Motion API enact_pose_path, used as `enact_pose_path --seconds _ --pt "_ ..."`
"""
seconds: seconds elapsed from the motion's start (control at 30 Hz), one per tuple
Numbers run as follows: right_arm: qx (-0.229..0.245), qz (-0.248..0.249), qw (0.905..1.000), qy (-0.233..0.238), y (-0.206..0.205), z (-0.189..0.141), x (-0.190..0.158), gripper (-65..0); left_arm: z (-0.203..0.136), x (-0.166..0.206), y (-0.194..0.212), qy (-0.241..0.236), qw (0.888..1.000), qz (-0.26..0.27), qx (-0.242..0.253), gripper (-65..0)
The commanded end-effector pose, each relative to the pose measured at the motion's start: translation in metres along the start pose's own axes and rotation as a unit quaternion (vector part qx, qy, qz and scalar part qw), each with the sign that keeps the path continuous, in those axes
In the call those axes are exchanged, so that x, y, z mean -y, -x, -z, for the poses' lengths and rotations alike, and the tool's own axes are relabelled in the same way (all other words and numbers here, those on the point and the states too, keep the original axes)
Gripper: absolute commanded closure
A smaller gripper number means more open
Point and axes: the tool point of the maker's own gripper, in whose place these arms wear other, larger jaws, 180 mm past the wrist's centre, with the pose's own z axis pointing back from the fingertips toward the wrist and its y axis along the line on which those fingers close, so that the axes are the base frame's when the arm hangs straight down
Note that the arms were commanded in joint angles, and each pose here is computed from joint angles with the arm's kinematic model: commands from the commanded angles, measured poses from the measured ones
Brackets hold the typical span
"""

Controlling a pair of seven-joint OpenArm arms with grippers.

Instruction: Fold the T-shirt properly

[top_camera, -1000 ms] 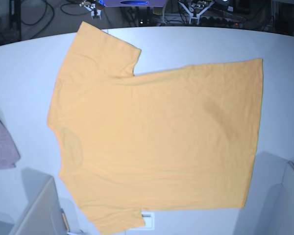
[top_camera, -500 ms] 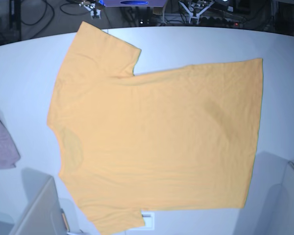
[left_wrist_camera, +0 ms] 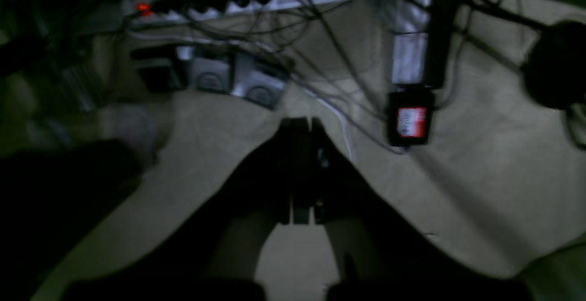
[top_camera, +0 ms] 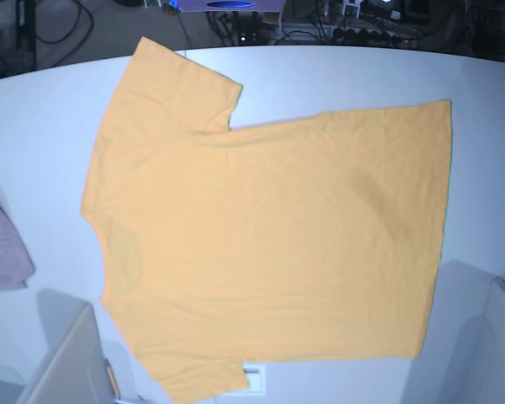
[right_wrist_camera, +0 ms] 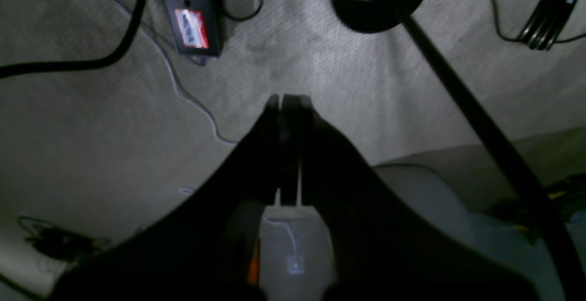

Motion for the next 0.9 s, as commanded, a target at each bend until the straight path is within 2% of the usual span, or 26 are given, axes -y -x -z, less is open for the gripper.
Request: enact_pose_path --seconds 0.0,0.17,0.23,0.37,0.5,0.67,0.87 --pt "-0.001 0.014 0.9999 0.007 0.008 -0.002 0.006 0.0 -0.005 -0.008 0.007 -0.006 1.0 0.008 0.002 0.0" --pt "0.034 0.094 0.9941 0.043 0.014 -0.019 0.036 0.0 -0.021 -0.034 0.007 -0.024 0.999 0.016 0.029 0.0" --pt "0.052 0.099 0.9925 0.049 0.012 -0.028 0.039 0.0 -0.031 -0.044 0.011 -0.029 0.999 0.023 0.038 0.0" --pt "0.086 0.103 0.9887 0.067 0.01 -0.049 0.054 0.0 -0.06 -0.055 0.01 -0.03 0.997 -0.008 0.072 0.0" --pt "0.113 0.132 0.9817 0.078 0.011 -0.071 0.05 0.0 -0.095 -0.064 0.001 -0.021 0.993 -0.041 0.109 0.0" --pt "0.154 0.14 0.9741 0.088 0.001 -0.102 0.051 0.0 -0.132 -0.063 -0.013 -0.005 0.989 -0.023 0.144 0.0" --pt "0.228 0.15 0.9539 0.126 -0.03 -0.154 0.076 0.0 -0.172 -0.103 -0.044 -0.051 0.978 -0.028 0.199 0.0"
